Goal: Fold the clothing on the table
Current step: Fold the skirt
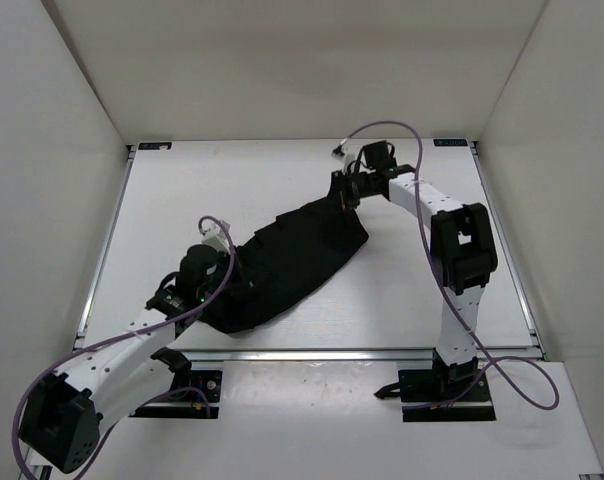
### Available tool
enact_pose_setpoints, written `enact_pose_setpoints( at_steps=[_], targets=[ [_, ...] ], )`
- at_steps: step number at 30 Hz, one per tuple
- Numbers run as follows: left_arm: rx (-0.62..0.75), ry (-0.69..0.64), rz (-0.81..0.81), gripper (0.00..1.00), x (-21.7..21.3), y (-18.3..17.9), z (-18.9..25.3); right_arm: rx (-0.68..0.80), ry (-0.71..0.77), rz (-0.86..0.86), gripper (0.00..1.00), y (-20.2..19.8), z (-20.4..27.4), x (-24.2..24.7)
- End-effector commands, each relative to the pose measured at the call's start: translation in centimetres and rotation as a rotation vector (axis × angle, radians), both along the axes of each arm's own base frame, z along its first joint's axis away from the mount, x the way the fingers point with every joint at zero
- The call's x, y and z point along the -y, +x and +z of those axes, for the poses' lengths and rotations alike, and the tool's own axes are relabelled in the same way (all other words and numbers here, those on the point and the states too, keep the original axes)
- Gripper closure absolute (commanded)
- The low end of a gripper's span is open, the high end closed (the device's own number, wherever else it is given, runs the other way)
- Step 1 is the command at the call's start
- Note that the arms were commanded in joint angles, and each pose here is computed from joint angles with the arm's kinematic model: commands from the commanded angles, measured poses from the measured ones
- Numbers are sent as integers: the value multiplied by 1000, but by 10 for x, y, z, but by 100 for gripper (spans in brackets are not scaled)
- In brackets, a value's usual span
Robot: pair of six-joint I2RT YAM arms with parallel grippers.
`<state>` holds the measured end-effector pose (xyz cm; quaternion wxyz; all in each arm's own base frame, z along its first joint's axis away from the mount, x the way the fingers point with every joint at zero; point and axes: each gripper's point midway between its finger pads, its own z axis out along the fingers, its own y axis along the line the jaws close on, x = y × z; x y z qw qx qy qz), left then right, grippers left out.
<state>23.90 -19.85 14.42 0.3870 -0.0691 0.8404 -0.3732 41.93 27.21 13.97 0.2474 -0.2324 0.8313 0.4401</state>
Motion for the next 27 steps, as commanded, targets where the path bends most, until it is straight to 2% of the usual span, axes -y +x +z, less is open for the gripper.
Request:
enact_pose_setpoints(
  at_steps=[1, 7, 14, 20, 27],
  targets=[
    [-41, -159, -72, 100, 22, -18, 1, -38, 79, 91, 100, -22, -7, -26],
    [-187, -153, -16, 100, 10, -27, -47, -126, 33, 91, 100, -25, -56, -29],
    [-325, 39, 135, 100, -38, -26, -104, -135, 6, 19, 100, 2, -85, -6],
    [-362, 168, 173, 100, -57, -16, -117, -141, -70, -43, 100, 13, -112, 17],
    [-395, 228, 128, 100, -45, 18, -112, -190, -110, -134, 100, 1, -118, 45]
  ],
)
